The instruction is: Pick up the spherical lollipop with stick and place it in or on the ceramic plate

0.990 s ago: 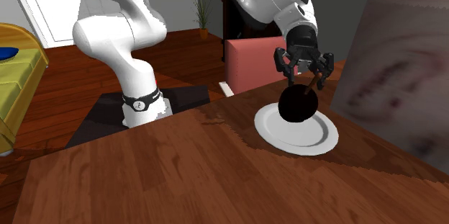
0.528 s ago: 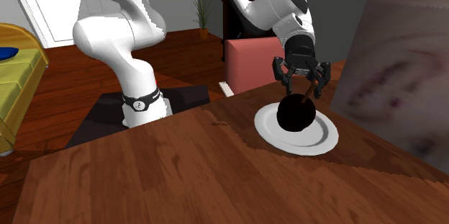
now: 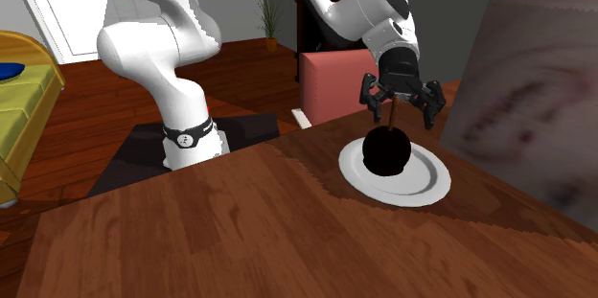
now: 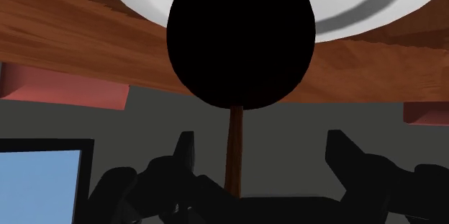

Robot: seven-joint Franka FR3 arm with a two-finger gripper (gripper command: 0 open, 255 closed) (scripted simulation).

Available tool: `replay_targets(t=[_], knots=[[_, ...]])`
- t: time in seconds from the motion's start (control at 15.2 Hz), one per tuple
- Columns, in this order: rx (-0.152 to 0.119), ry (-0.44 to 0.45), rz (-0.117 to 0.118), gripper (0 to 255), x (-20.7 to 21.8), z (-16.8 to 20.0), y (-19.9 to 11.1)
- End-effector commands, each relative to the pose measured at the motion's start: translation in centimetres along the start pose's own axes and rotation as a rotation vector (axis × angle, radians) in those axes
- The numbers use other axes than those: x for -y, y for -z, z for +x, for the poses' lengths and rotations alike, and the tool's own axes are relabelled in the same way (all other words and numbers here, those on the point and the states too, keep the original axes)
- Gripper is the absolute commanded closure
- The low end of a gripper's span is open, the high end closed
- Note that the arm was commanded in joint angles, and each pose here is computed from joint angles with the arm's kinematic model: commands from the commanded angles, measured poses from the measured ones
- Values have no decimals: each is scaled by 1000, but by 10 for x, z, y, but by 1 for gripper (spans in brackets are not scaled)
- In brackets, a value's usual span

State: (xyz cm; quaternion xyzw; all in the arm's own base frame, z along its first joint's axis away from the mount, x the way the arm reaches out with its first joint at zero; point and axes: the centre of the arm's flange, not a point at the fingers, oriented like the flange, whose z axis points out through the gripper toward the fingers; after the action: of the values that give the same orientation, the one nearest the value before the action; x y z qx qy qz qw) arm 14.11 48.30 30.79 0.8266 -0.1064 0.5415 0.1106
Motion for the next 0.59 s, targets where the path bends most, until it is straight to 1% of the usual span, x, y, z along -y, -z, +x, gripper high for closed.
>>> replay_targets(t=[0.0,0.13,0.4,0.53], knots=[[1,0,0,0,0,0,0],[1,0,0,0,0,-1,0],[1,0,0,0,0,-1,50],[1,1,0,0,0,-1,50]])
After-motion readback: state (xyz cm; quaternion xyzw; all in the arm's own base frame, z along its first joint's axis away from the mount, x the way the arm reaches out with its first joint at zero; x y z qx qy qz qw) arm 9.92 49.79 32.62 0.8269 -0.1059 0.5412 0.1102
